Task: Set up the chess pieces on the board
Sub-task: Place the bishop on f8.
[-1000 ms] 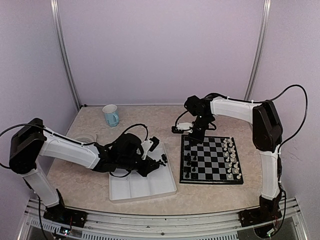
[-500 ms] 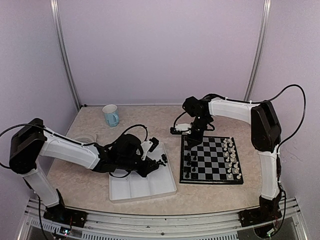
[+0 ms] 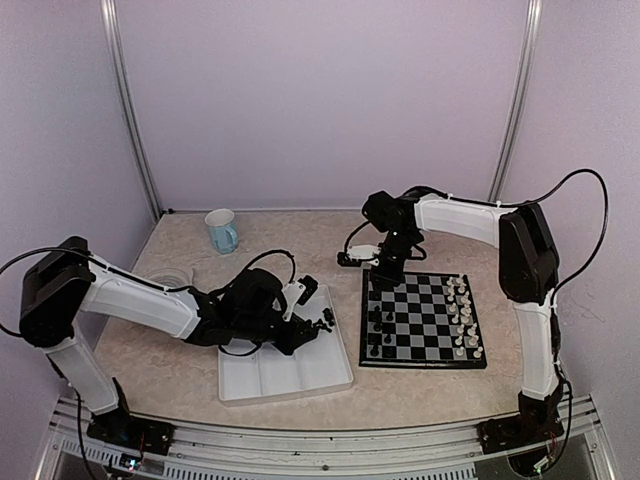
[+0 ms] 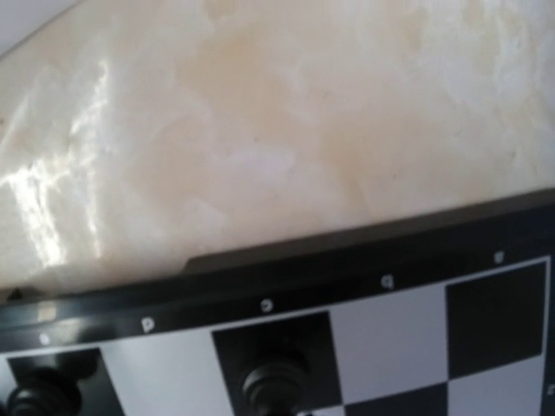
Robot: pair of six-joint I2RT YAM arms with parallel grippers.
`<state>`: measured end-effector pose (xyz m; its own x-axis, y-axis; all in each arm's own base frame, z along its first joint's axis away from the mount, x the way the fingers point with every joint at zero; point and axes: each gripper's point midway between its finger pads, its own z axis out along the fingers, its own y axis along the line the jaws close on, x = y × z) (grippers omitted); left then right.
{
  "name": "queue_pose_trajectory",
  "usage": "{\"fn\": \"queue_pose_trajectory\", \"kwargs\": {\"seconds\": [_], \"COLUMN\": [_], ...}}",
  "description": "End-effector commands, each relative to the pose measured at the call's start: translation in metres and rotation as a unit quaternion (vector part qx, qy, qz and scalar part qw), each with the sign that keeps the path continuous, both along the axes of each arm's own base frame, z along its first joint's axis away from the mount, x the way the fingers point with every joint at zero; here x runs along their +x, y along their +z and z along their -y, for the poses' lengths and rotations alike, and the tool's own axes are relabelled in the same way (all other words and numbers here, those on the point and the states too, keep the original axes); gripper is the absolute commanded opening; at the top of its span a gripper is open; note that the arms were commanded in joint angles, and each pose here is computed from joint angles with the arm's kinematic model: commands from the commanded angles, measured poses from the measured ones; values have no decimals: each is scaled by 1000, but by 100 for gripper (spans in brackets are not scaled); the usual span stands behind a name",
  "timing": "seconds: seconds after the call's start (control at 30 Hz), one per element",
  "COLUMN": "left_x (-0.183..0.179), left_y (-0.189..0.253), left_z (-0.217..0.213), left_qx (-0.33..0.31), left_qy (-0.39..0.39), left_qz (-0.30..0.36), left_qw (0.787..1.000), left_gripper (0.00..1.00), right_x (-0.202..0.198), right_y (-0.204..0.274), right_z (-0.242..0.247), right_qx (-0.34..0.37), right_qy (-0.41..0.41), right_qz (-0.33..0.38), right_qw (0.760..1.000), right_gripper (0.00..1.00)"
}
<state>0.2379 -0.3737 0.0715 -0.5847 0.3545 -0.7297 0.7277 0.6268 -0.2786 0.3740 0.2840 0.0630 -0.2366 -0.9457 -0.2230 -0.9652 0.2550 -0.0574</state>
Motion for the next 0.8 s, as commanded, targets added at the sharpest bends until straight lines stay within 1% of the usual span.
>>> {"fn": "queue_pose_trajectory", "kwargs": {"seconds": [0.0, 0.13, 0.37, 0.5, 0.67, 0.7, 0.73, 0.77], "left_x": [2, 2, 3, 4, 6, 6, 6, 6], "left_y": [-5, -6, -5, -3, 1, 1, 3, 4], "left_z": [-2, -2, 0, 1, 3, 3, 3, 4], "left_qx": [0, 1, 0, 0, -3, -3, -5, -6], "left_qy": [4, 5, 2, 1, 1, 1, 1, 0], "left_qz": [1, -1, 0, 2, 3, 3, 3, 3], "left_qw": [1000, 1000, 1000, 1000, 1000, 1000, 1000, 1000], "left_gripper": [1, 1, 1, 1, 1, 1, 1, 1], "right_x": [-1, -1, -2, -4, -6, -5, -3, 2], "right_y": [-6, -6, 0, 10, 11, 13, 18, 23], "right_z": [-8, -8, -9, -13, -13, -14, -14, -13], "right_qx": [1, 2, 7, 22, 24, 26, 28, 30], "right_qy": [6, 5, 5, 8, 6, 6, 3, -3], "right_qz": [-11, -12, -10, -8, -13, -12, -3, 8], "right_qw": [1000, 1000, 1000, 1000, 1000, 1000, 1000, 1000], "right_gripper": [12, 12, 21, 21, 23, 25, 31, 39]}}
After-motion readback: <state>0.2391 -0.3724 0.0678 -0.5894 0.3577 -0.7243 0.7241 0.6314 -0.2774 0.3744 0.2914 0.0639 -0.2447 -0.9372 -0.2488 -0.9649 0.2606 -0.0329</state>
